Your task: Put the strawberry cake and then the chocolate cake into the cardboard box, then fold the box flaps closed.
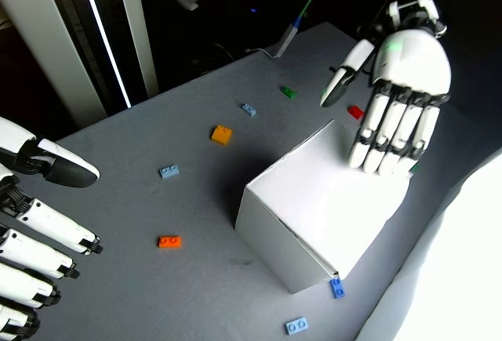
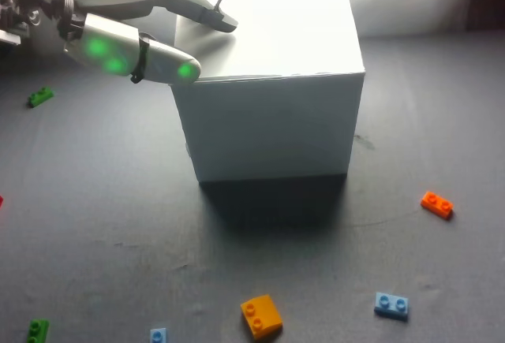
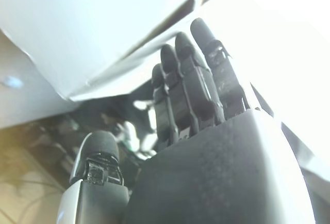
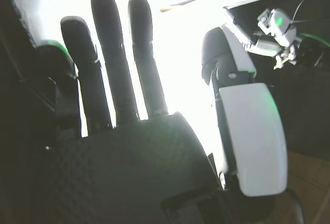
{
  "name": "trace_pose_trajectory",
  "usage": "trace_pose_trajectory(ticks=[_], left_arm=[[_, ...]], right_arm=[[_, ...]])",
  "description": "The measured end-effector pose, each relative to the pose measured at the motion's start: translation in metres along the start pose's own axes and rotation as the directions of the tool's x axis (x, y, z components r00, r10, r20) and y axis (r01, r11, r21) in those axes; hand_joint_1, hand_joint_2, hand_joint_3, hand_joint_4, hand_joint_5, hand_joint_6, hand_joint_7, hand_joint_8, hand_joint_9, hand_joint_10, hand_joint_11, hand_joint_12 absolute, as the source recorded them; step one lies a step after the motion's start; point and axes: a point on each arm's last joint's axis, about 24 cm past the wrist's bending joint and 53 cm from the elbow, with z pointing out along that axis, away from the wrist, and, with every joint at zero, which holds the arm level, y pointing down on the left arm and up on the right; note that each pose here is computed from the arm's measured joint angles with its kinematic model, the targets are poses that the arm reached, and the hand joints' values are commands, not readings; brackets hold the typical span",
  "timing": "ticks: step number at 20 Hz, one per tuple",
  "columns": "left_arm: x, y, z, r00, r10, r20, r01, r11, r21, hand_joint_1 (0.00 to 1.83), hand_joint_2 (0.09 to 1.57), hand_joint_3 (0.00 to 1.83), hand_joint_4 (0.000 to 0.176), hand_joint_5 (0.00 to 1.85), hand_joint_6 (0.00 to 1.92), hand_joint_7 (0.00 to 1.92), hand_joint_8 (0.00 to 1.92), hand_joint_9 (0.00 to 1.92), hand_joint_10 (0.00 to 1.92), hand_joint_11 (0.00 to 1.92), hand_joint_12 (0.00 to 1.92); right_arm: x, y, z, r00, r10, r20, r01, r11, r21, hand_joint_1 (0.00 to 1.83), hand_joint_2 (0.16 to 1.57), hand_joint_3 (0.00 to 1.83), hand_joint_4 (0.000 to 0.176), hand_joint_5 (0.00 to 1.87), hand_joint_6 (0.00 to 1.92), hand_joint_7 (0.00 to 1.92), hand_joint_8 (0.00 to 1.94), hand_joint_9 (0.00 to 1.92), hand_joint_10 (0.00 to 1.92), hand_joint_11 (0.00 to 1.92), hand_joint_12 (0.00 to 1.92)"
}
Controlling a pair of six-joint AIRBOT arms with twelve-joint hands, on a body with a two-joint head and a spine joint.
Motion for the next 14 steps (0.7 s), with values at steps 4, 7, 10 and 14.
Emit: trace_pose_trajectory(ticks=[4, 7, 10, 14], left_arm=[[0.003, 0.0, 0.001, 1.0, -0.004, -0.004, 0.004, 1.0, -0.002, 0.0, 1.29, 0.0, 0.0, 0.44, 0.0, 0.56, 0.0, 0.6, 0.0, 0.26, 0.88], [0.002, 0.0, 0.001, 1.0, -0.004, -0.003, 0.004, 1.0, -0.001, 0.0, 1.28, 0.0, 0.0, 0.45, 0.0, 0.56, 0.0, 0.61, 0.0, 0.25, 0.92], [-0.004, -0.002, 0.0, 0.9999, 0.017, -0.001, -0.017, 0.9999, 0.003, 0.0, 1.28, 0.0, 0.0, 0.45, 0.0, 0.56, 0.0, 0.61, 0.0, 0.25, 0.93], [-0.02, -0.001, -0.008, 0.999, 0.04, 0.019, -0.041, 0.9991, 0.014, 0.0, 1.28, 0.0, 0.0, 0.46, 0.0, 0.58, 0.0, 0.63, 0.0, 0.24, 0.99]], right_arm=[[0.0, 0.0, 0.0, 1.0, 0.0, 0.0, 0.0, 1.0, -0.001, 0.1, 1.27, 0.0, 0.0, 0.76, 1.29, 0.85, 1.51, 0.69, 1.9, 0.48, 1.92], [0.0, 0.0, 0.0, 1.0, 0.0, 0.0, 0.0, 1.0, 0.0, 0.08, 1.28, 0.0, 0.0, 0.73, 1.24, 0.83, 1.49, 0.65, 1.89, 0.43, 1.92], [0.0, 0.0, 0.0, 1.0, 0.0, 0.0, 0.0, 1.0, -0.001, 0.05, 1.28, 0.0, 0.0, 0.7, 1.29, 0.81, 1.55, 0.65, 1.91, 0.45, 1.92], [0.0, 0.0, 0.0, 1.0, 0.0, 0.0, 0.0, 1.0, -0.001, 0.07, 1.28, 0.0, 0.0, 0.71, 1.31, 0.79, 1.55, 0.63, 1.92, 0.43, 1.92]])
